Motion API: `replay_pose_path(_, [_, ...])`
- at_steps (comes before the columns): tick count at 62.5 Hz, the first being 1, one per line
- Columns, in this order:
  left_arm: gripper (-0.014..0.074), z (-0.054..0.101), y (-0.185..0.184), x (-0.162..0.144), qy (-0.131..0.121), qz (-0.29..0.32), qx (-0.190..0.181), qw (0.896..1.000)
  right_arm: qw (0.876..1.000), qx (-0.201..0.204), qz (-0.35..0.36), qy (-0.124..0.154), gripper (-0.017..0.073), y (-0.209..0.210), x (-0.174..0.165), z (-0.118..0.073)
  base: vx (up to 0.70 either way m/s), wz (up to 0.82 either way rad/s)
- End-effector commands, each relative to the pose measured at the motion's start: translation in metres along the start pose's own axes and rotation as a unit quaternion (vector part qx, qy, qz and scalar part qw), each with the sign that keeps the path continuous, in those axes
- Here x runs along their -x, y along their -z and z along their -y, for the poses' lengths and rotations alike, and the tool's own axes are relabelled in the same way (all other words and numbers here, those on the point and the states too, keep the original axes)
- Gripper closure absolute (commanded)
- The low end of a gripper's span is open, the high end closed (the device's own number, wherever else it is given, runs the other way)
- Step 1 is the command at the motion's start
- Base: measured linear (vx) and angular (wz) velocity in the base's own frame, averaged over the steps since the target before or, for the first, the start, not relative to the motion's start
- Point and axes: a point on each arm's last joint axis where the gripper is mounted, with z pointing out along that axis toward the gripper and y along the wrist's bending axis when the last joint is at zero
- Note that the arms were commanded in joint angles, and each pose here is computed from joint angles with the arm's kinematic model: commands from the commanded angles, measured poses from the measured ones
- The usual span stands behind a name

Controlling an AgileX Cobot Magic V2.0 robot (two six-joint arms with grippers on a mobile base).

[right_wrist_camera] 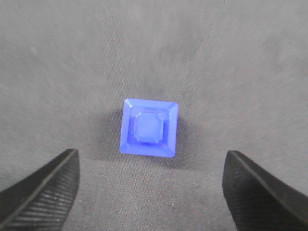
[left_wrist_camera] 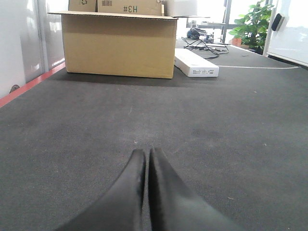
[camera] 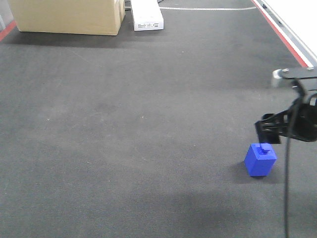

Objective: Pour parts from conveyor to right shelf
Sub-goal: 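Lower the right gripper over the blue block and close on it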

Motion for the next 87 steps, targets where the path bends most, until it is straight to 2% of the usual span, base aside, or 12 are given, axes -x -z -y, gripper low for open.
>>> replay_pose_path(1, [0.0600, 0.000, 0.000, -0.003, 0.003, 0.030, -0.003, 1.000, 1.000, -0.002, 0.003, 0.005, -0.0029, -0.001, 0.016, 0.001, 0.00, 0.00])
replay_pose_path(23, [0.0600, 0.000, 0.000, -0.003, 0.003, 0.030, -0.003, 1.000, 0.996, -0.004, -0.086, 0.008, -0.0011, -0.057, 0.026, 0.002, 0.00, 0.00])
replay_pose_path(34, [0.0600, 0.000, 0.000, -0.003, 0.003, 0.030, -0.003, 1.000, 0.994, -0.003, -0.109, 0.008, 0.0051, -0.077, 0.025, 0.002, 0.00, 0.00])
replay_pose_path(40, [0.0600, 0.000, 0.000, -0.003, 0.003, 0.030, -0.003, 1.000, 0.994, -0.003, -0.110, 0.008, 0.0144, -0.082, 0.026, 0.002, 0.00, 0.00])
replay_pose_path(57, [0.0600, 0.000, 0.000, -0.003, 0.003, 0.030, -0.003, 1.000, 0.995, -0.004, -0.098, 0.007, 0.0531, -0.080, 0.027, 0.002, 0.00, 0.00])
replay_pose_path(60, [0.0600, 0.000, 0.000, -0.003, 0.003, 0.030, -0.003, 1.000, 0.996, -0.004, -0.084, 0.007, 0.0576, -0.074, 0.027, 0.002, 0.00, 0.00])
replay_pose_path(73, [0.0600, 0.000, 0.000, -0.003, 0.003, 0.030, -0.003, 1.000, 1.000, -0.006, 0.012, 0.005, 0.0565, -0.041, 0.009, 0.002, 0.00, 0.00])
replay_pose_path(87, [0.0600, 0.000, 0.000, -0.003, 0.003, 0.030, -0.003, 1.000, 0.992, -0.001, 0.129, 0.001, 0.0565, 0.012, -0.032, -0.001, 0.00, 0.00])
